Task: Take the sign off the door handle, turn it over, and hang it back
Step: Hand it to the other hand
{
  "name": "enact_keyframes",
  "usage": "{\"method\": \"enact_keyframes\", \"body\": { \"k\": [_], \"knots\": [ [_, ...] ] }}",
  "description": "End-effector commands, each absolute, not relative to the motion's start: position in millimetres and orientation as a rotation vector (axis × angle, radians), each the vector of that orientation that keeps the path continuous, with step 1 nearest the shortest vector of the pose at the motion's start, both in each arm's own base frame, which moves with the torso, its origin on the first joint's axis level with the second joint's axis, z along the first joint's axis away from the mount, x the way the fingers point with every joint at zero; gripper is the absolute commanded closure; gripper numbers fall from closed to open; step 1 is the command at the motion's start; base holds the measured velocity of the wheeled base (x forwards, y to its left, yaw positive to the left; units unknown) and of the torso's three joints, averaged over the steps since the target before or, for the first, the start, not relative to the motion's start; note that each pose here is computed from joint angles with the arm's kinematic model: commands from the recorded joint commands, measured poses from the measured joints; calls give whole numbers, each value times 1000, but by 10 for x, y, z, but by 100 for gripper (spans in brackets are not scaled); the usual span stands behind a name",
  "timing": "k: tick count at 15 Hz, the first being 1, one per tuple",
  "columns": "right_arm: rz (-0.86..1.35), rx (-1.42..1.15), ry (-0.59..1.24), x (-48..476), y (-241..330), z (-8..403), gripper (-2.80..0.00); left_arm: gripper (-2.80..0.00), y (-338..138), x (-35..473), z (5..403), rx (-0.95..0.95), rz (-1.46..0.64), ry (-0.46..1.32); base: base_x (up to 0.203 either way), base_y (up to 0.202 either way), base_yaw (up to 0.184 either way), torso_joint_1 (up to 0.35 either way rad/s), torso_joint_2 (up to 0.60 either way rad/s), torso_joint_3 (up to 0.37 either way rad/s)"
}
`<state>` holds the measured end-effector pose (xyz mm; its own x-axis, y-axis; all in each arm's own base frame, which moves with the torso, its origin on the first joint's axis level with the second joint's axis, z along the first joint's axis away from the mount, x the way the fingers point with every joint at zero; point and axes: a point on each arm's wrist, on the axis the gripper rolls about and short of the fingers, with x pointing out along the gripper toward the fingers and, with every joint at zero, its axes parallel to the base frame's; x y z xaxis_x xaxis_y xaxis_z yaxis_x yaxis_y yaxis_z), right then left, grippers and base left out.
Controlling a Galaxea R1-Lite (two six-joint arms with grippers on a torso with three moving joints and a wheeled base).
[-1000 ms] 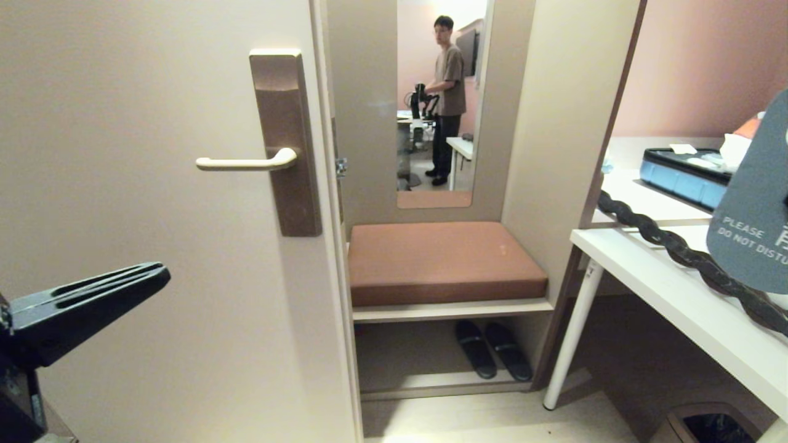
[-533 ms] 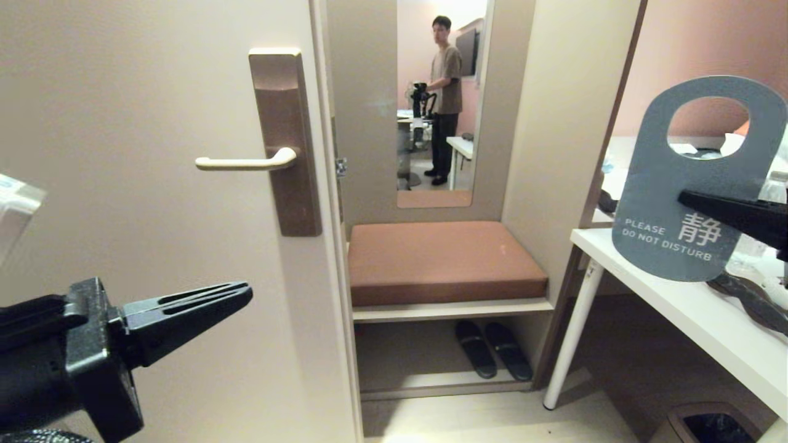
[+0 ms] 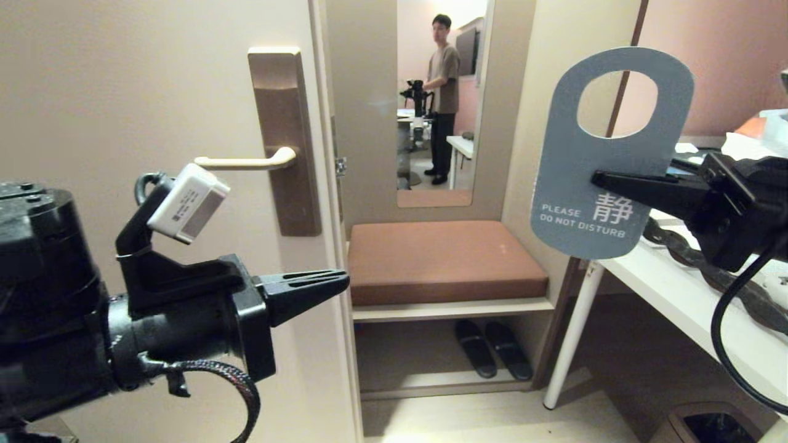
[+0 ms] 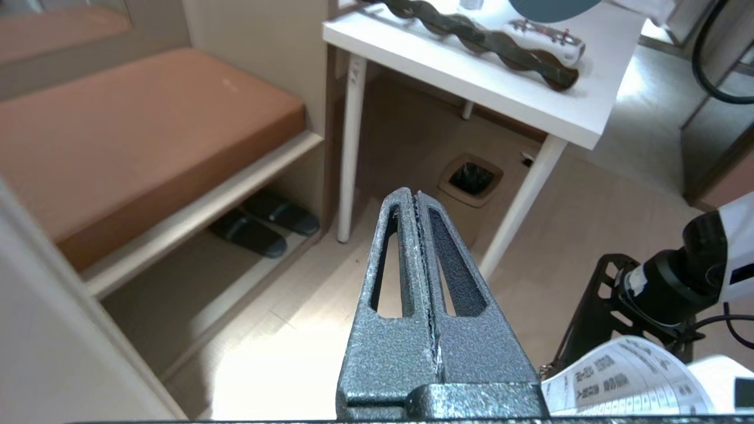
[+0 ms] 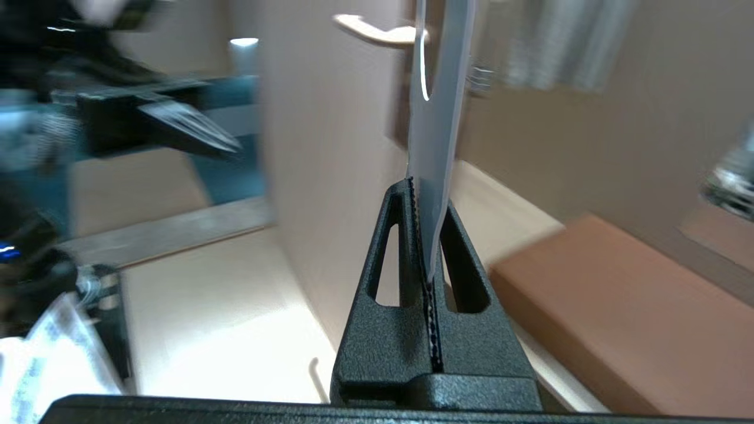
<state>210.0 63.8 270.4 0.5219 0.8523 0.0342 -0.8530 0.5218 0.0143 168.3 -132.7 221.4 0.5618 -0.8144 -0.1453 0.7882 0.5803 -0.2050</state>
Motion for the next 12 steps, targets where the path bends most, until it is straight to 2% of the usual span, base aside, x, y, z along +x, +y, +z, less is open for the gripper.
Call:
{"method": "enact_keyframes", "body": {
  "k": [1,5,12],
  "knots": [
    [1117,38,-5,2179,871,2672,0,0,-1457,1860,2115,-121,-945,280,0,0,0,0,0,0],
    [1188,48,-6,2179,1036,2710,0,0,-1637,2095,1990,-133,-979,225,0,0,0,0,0,0],
    [1257,65,9,2138,1094,2711,0,0,-1755,2157,1999,-204,-1033,209,0,0,0,0,0,0]
  ]
}}
